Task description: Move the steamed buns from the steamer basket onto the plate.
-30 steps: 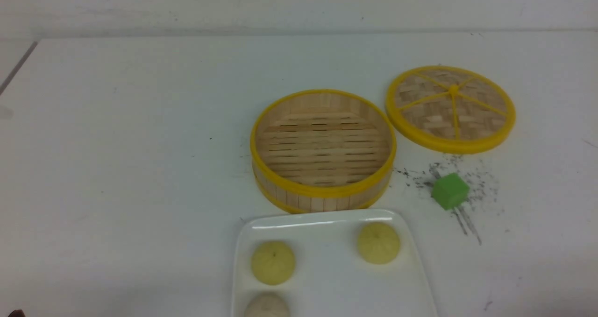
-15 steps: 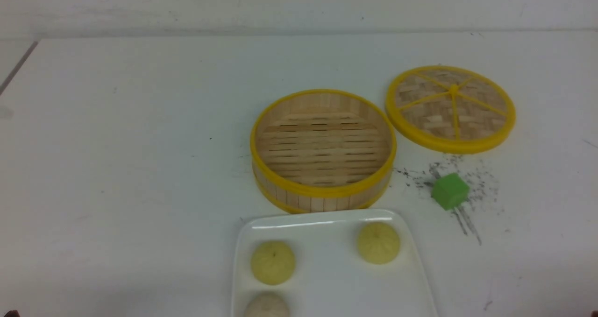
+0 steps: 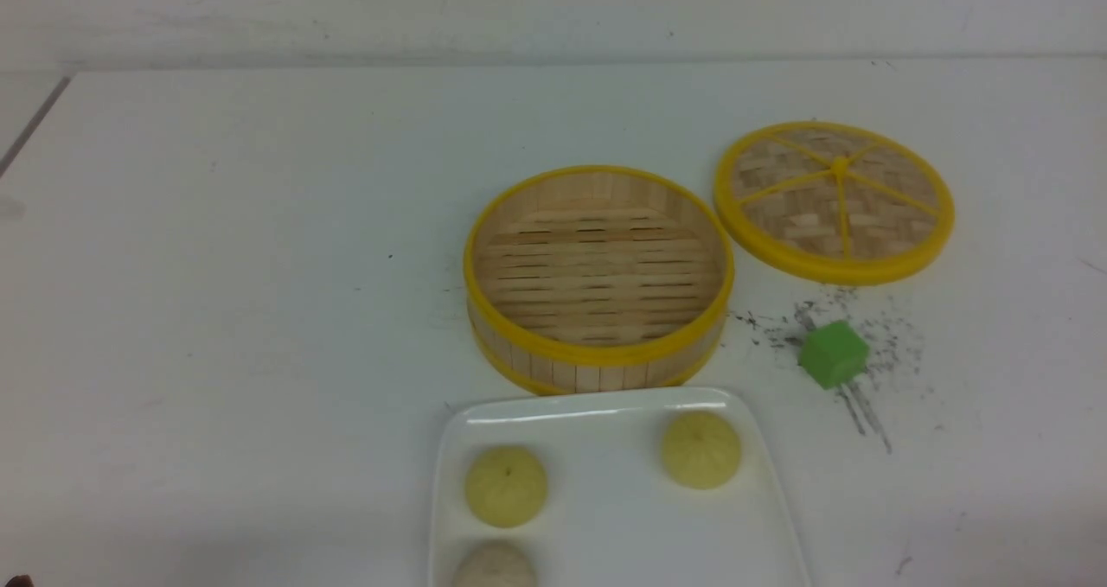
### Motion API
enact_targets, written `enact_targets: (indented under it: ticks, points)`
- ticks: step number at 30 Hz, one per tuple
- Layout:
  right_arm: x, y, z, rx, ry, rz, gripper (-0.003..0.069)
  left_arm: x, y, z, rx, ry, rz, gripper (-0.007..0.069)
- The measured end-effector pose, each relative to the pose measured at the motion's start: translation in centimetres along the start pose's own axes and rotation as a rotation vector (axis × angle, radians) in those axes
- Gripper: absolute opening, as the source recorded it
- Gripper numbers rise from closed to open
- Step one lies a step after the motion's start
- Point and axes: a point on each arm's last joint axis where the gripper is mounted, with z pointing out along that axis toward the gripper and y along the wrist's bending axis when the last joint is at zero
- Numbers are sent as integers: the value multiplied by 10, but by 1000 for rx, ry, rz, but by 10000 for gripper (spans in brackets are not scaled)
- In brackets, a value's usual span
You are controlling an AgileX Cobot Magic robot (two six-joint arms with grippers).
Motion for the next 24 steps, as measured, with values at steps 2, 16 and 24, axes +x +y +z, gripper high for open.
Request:
enact_targets:
  ticks: [2, 16, 24]
  points:
    - [0, 0, 0, -3, -1, 18, 239, 0, 0, 0, 0, 0, 0, 241]
    - [0, 3, 0, -54, 4, 35, 239, 0, 0, 0, -1, 1, 2, 241]
    - [0, 3, 0, -54, 4, 35, 239, 0, 0, 0, -1, 1, 3, 241]
